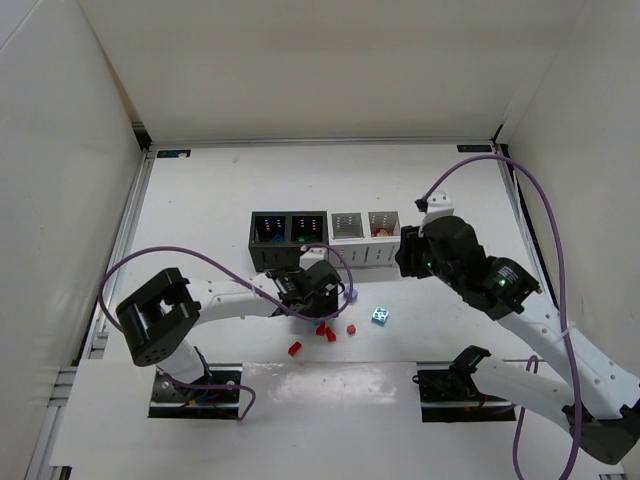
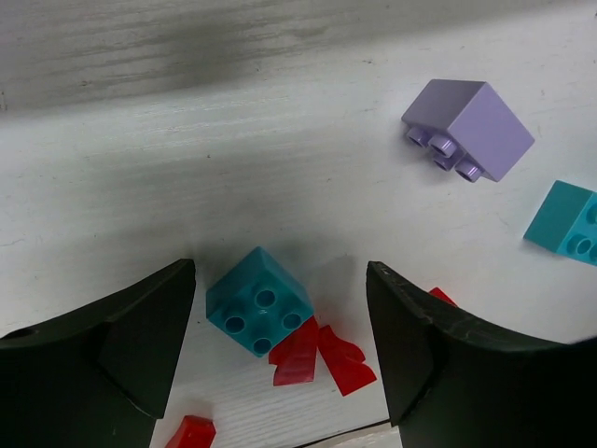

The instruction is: Sort the legos into containers by color

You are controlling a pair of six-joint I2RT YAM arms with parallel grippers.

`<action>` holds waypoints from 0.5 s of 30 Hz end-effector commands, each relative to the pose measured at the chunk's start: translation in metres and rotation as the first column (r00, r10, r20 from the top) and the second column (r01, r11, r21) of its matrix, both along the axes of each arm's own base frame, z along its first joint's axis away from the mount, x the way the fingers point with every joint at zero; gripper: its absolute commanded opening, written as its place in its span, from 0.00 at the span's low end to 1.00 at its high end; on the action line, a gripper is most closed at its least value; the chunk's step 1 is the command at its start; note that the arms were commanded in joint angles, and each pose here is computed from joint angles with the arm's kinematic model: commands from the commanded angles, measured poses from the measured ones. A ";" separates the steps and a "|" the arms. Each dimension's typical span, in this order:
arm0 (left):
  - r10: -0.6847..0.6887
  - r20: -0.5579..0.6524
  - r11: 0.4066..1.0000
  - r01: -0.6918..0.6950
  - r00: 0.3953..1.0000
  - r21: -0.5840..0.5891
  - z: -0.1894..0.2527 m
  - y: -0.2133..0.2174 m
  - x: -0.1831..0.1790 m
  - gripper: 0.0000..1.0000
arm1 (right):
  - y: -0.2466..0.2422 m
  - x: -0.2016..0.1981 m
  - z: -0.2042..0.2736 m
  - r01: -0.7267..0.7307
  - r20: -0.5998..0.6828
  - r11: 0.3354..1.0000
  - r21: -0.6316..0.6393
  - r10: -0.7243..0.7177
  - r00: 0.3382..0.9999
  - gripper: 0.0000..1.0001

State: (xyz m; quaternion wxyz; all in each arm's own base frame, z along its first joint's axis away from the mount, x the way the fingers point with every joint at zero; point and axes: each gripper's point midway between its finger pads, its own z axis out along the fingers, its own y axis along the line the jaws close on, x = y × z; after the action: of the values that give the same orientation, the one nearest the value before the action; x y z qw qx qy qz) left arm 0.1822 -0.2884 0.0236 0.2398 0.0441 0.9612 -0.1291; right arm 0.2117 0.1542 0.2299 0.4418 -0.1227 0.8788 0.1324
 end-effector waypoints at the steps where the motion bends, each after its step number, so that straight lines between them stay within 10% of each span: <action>1: 0.020 0.008 1.000 -0.020 1.000 0.007 0.003 0.005 -0.001 0.82 | -0.010 0.000 0.001 0.041 0.011 0.999 -0.005 -0.041 0.999 0.51; 15: 0.003 0.006 0.988 -0.004 1.000 0.156 0.000 0.021 -0.013 0.65 | -0.025 0.003 -0.004 0.091 0.005 0.996 0.002 -0.091 0.996 0.51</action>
State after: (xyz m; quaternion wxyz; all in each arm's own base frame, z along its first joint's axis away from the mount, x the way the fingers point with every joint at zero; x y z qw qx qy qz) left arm 0.1650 -0.2682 0.0174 0.2279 0.0624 0.9694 -0.0665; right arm 0.2123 0.1329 0.2216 0.4395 -0.0919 0.8864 0.1124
